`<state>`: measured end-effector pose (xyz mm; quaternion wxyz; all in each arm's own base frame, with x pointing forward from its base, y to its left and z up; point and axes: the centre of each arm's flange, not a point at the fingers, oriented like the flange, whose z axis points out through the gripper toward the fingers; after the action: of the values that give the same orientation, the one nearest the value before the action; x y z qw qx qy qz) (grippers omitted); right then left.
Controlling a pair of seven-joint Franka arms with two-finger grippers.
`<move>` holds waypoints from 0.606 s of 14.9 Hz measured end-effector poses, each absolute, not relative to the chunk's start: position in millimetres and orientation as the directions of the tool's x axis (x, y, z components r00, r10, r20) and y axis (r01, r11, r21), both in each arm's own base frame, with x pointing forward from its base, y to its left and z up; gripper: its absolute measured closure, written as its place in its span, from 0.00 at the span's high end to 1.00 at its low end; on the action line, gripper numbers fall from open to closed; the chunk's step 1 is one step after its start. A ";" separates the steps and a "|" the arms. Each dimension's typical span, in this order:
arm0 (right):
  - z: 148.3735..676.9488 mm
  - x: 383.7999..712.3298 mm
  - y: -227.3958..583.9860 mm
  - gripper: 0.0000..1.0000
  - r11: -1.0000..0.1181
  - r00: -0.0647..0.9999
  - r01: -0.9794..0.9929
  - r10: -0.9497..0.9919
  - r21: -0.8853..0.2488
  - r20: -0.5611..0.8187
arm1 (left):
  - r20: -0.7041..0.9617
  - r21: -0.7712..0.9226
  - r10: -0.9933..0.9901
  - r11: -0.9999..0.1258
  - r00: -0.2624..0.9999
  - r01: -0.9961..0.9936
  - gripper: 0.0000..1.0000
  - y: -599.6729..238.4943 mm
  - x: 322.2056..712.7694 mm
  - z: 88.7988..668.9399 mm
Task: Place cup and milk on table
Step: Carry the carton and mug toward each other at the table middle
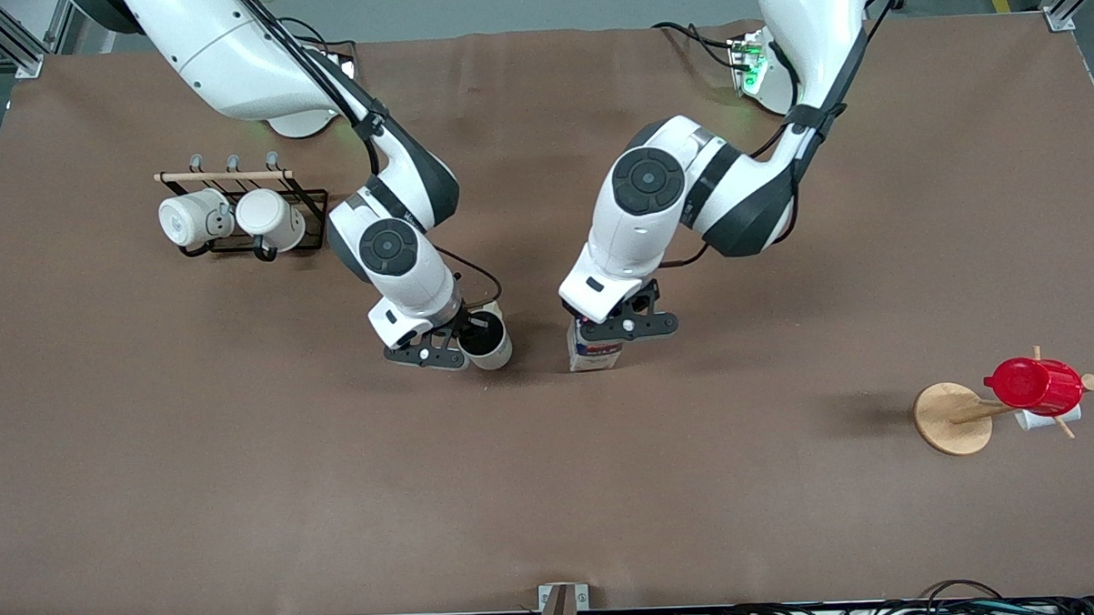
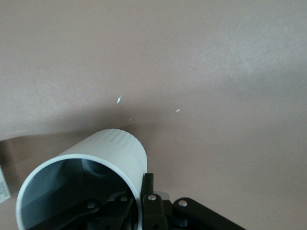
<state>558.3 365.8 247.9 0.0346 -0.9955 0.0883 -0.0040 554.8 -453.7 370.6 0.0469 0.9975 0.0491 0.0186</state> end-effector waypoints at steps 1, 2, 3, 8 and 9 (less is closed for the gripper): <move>244.2 555.5 369.2 0.04 -0.983 0.985 -0.170 -0.171 -0.066 -0.002 | 0.030 0.100 0.111 -0.989 0.993 0.108 0.35 -460.7 553.4 368.6; 241.0 552.9 372.8 0.04 -0.984 0.986 -0.165 -0.165 -0.064 -0.005 | 0.027 0.102 0.117 -0.988 0.993 0.114 0.35 -467.9 550.5 365.9; 238.1 551.0 375.7 0.04 -0.985 0.987 -0.162 -0.162 -0.066 -0.007 | 0.024 0.103 0.120 -0.988 0.992 0.117 0.35 -474.4 547.4 363.4; 234.0 551.4 378.3 0.20 -0.984 0.987 -0.163 -0.164 -0.075 -0.001 | 0.012 0.095 0.125 -0.988 0.992 0.124 0.35 -491.3 535.7 351.7; 234.4 552.3 377.6 0.33 -0.983 0.986 -0.166 -0.166 -0.076 0.000 | 0.011 0.095 0.131 -0.987 0.991 0.129 0.35 -491.3 535.8 351.6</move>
<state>552.3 377.6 234.4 0.0378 -0.9958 0.0833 -0.0031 535.8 -491.3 351.6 0.0472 0.9967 0.0653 0.0087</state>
